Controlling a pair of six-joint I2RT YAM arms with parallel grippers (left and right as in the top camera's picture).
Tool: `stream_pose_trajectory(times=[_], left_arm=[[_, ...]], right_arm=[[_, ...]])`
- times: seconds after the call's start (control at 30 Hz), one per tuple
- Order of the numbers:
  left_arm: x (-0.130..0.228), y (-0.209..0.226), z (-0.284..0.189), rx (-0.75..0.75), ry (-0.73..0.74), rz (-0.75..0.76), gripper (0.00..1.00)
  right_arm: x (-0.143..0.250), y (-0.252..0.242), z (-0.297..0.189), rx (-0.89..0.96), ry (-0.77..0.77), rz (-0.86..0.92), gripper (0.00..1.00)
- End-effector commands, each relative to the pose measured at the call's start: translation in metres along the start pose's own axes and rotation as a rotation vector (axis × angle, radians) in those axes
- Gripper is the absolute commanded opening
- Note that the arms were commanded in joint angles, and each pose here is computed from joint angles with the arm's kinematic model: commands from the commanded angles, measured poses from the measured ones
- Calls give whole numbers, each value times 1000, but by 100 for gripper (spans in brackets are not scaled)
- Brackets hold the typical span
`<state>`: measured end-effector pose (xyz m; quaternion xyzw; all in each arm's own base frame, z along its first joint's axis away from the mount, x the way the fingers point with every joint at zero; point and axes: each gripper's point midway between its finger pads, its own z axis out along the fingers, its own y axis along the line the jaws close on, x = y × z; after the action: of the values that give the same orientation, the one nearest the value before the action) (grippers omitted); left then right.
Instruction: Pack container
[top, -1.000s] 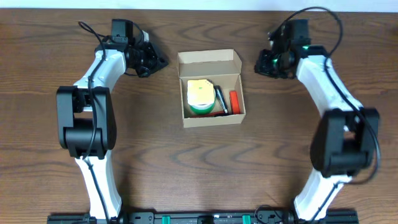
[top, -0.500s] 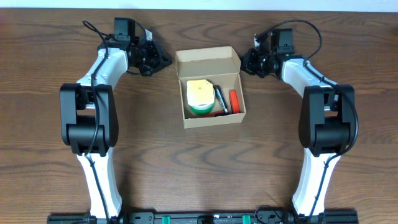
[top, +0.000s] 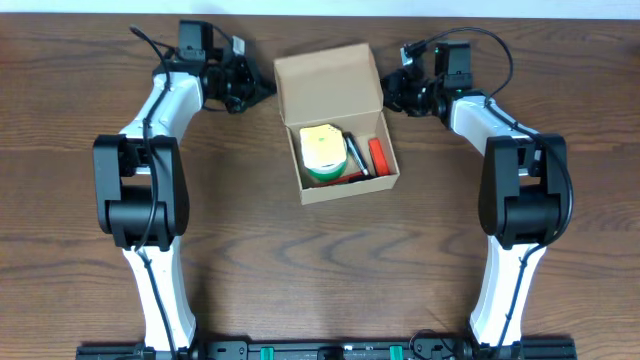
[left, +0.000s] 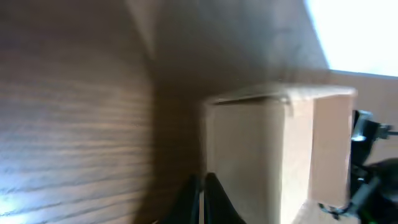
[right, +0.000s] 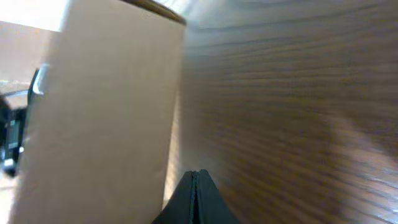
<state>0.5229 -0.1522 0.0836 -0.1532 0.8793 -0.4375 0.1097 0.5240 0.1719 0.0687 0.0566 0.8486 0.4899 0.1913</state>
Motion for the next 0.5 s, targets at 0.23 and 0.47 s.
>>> stream_pose_trajectory(times=[0.23,0.47], left_arm=[[-16,-62,-20,150,-14,217,6],[-12,-86,-42,161,-44,345,5]], right_arm=[[4,41,-14,-268,76,-157,1],[-3,63,-30,-339,66,-230,1]])
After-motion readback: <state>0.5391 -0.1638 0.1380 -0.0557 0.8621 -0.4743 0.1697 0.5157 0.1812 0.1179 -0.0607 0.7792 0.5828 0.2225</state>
